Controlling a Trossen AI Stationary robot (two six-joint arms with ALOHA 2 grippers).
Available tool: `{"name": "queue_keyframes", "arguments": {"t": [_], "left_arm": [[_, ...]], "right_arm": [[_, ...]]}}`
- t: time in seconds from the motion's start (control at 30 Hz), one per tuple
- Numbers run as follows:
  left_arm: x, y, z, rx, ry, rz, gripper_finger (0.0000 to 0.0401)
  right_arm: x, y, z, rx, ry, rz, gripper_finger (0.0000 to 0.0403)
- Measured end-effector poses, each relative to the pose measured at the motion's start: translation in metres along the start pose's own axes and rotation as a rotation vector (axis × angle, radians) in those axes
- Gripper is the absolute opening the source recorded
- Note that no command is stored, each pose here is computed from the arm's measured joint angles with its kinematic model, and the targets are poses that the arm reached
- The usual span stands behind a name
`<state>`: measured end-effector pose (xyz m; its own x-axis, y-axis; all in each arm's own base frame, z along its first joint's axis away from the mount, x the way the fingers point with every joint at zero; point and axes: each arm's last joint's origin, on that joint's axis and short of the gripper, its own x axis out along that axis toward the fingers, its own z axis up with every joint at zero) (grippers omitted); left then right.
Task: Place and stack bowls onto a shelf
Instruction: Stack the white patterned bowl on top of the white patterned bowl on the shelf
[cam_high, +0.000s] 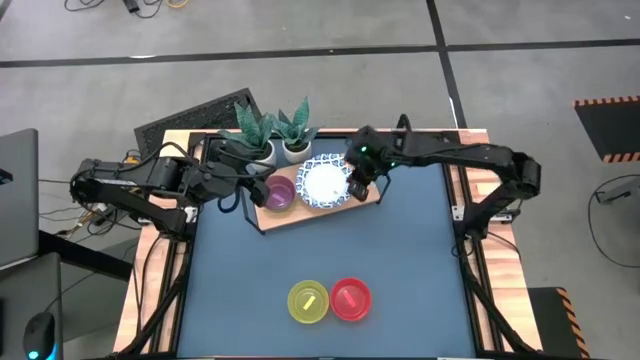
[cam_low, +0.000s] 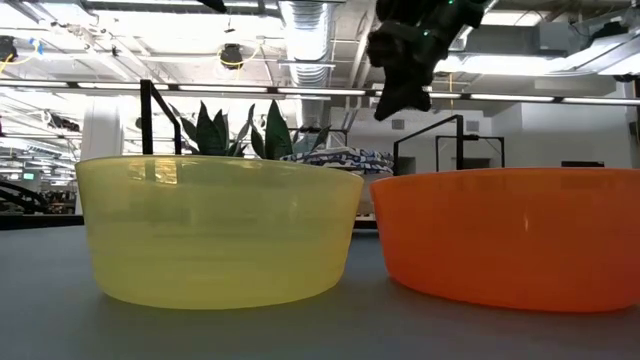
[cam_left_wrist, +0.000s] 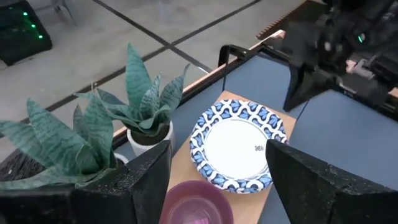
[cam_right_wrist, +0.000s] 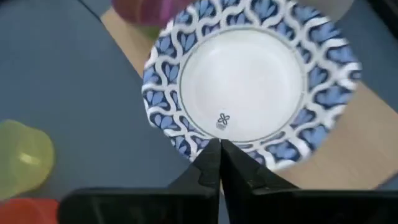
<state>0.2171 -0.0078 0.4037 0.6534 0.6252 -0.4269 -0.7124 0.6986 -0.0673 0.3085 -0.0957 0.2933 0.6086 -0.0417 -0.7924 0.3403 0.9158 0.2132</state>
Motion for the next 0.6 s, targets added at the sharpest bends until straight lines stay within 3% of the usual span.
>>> {"name": "queue_keyframes", "arguments": {"t": [0.13, 0.37, 0.6], "left_arm": [[0.000, 0.000, 0.000, -0.004, 0.001, 0.003, 0.0247], [0.000, 0.001, -0.002, 0.004, 0.015, 0.013, 0.0247], [0.000, 0.002, -0.002, 0.002, 0.016, 0.017, 0.0247]], "right_arm": [[0.018, 0.005, -0.003, -0.021, 0.051, -0.010, 0.0019], [0.046, 0.000, -0.007, -0.006, 0.132, -0.028, 0.0055], [0.051, -0.002, -0.010, -0.009, 0.162, -0.032, 0.0054]]}}
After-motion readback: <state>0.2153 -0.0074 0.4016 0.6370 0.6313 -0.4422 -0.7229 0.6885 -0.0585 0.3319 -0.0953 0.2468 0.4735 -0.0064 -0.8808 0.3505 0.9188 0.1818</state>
